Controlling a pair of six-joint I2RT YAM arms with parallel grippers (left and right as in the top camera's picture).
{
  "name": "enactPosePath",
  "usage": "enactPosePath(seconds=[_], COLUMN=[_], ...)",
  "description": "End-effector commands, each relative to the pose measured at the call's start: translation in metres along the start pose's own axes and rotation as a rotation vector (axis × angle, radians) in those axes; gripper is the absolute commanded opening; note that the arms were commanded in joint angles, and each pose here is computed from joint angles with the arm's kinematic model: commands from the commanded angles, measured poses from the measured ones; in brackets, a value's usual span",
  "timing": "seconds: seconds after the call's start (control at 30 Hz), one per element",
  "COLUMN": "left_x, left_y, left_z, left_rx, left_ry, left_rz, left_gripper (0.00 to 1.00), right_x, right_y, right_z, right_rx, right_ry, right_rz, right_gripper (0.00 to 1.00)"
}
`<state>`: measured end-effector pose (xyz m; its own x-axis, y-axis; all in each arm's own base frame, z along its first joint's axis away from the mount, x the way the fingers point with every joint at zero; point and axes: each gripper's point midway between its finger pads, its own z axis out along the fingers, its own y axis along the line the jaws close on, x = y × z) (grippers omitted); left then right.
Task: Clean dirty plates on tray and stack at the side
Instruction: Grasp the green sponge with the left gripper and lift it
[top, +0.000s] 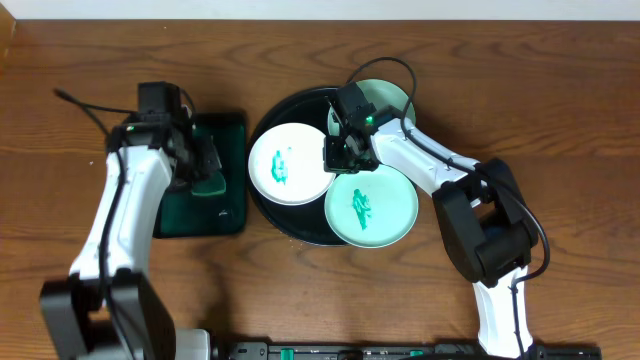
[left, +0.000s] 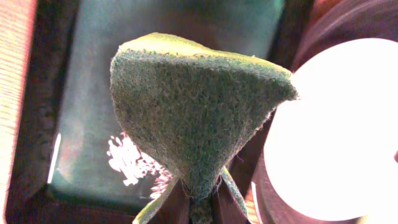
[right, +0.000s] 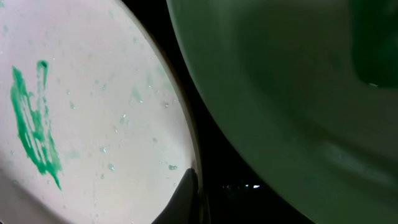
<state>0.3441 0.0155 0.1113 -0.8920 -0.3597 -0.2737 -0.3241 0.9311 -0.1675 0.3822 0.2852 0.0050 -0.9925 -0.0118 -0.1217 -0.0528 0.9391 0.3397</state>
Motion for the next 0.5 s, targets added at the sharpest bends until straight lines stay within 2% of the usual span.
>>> enactPosePath(seconds=[0.0, 0.47], left_x=[-0.0112, -0.0152], left_y=[-0.0064, -0.0066], left_z=[-0.0152, -0.0131], left_rx=[0.023, 0.022], left_ry=[-0.052, -0.064], left_rz=[-0.007, -0.006], left_gripper=[0.07, 0.07], right_x=[0.0183, 0.0181], right_y=[-0.0086, -0.0084], right_z=[0.015, 0.0149], right_rx=[0.022, 0.021], right_ry=[0.07, 0.07], right_rz=[-0.02, -0.02], right_gripper=[0.01, 0.01])
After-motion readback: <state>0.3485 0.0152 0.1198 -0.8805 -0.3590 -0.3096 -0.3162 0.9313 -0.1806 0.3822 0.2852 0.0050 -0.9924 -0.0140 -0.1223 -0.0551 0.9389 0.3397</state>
